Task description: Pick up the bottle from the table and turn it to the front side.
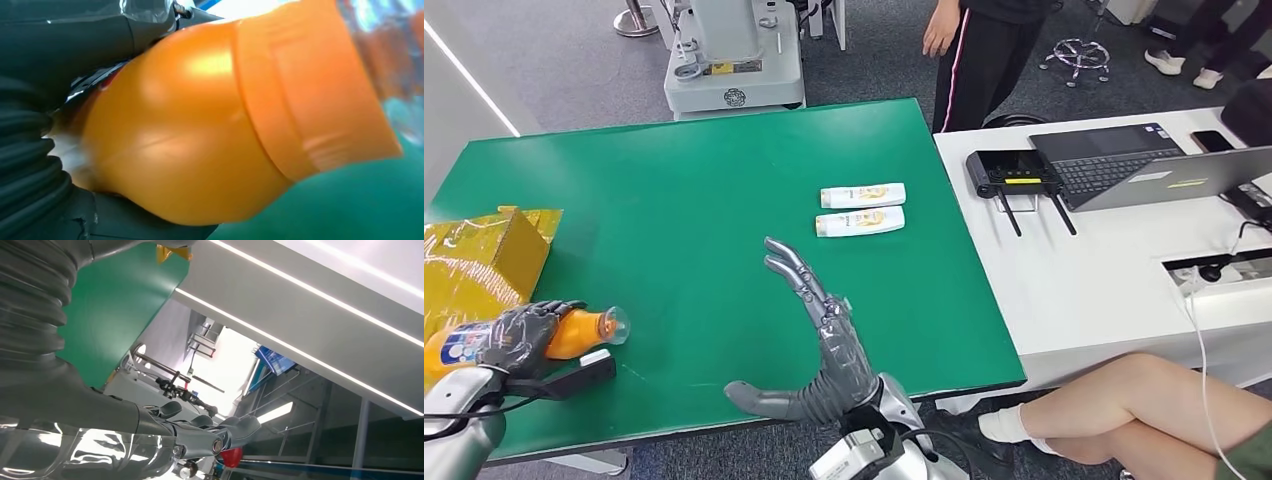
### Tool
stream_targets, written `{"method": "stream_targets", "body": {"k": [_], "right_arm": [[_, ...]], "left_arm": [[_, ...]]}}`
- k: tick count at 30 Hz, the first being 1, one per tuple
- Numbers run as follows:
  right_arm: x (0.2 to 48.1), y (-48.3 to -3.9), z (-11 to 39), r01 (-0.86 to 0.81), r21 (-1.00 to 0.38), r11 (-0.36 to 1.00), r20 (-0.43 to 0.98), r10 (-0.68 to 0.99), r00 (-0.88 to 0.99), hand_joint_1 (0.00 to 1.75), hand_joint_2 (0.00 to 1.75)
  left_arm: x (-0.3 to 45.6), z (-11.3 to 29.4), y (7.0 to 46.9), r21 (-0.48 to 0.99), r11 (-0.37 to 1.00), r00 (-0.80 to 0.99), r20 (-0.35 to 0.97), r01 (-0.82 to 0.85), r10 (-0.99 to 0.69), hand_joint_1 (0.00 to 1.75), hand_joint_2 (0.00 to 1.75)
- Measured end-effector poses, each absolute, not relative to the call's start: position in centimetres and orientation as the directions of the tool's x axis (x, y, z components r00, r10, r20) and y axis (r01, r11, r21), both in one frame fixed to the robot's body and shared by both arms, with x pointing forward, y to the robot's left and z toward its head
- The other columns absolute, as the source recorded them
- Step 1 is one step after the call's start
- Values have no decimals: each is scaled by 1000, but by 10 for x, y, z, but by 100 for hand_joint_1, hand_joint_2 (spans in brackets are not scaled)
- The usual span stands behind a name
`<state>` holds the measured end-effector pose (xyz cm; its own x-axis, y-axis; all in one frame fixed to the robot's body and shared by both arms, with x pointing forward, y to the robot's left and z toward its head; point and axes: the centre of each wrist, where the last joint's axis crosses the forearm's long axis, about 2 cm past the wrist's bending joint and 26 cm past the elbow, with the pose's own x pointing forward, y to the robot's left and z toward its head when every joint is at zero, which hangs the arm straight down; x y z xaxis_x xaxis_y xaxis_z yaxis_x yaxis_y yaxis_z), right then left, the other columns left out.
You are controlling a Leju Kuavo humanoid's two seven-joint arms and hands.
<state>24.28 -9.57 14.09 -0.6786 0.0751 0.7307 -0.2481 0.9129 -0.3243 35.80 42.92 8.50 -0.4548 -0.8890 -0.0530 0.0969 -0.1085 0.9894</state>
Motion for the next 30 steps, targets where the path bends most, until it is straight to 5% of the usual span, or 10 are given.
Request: {"method": "stream_targets", "body": {"k": [16,20,30], "right_arm": [[242,-95,137,-261,-329,908,738,74,-670,0,175],[241,-95,136,-264,-329,907,738,73,-671,0,175],[241,-95,135,-277,-316,907,742,54,-669,0,175]], "left_arm": [[390,103,414,970,-118,-414,-19,215,-910,171,175],[389,101,416,967,-118,-399,-19,225,-917,1,175],[387,101,425,953,-121,-363,-12,278,-932,0,175]]}}
